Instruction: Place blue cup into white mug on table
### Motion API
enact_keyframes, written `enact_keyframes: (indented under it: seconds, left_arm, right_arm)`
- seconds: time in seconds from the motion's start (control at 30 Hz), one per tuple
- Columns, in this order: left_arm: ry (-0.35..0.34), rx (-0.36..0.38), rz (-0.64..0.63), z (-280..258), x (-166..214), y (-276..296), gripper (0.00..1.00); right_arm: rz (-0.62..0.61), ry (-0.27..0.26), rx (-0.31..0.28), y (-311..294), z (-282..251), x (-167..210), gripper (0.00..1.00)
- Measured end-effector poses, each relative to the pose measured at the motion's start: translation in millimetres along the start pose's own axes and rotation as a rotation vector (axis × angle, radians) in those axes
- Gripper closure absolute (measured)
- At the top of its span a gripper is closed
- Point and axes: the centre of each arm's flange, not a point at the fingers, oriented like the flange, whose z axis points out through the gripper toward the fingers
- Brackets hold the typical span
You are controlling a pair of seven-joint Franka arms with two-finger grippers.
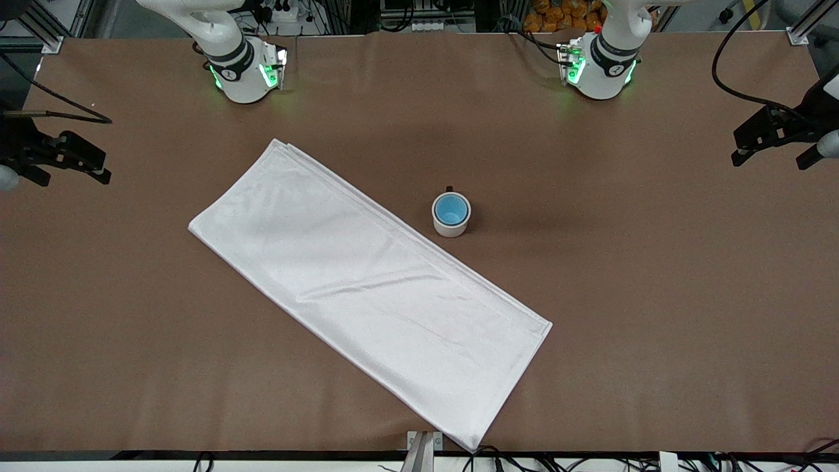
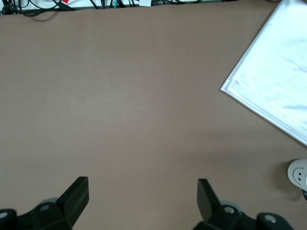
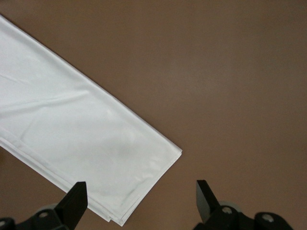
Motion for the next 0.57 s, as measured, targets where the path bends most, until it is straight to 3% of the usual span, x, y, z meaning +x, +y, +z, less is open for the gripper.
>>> enact_keyframes:
  seconds: [0.57]
  left_arm:
    - [-0.003,-0.013,-0.001,0.4,-0.2,1.2,0.0]
  right_arm:
    - [0.0,-0.023,0.0,-0.2,2.6,-2.3,0.0]
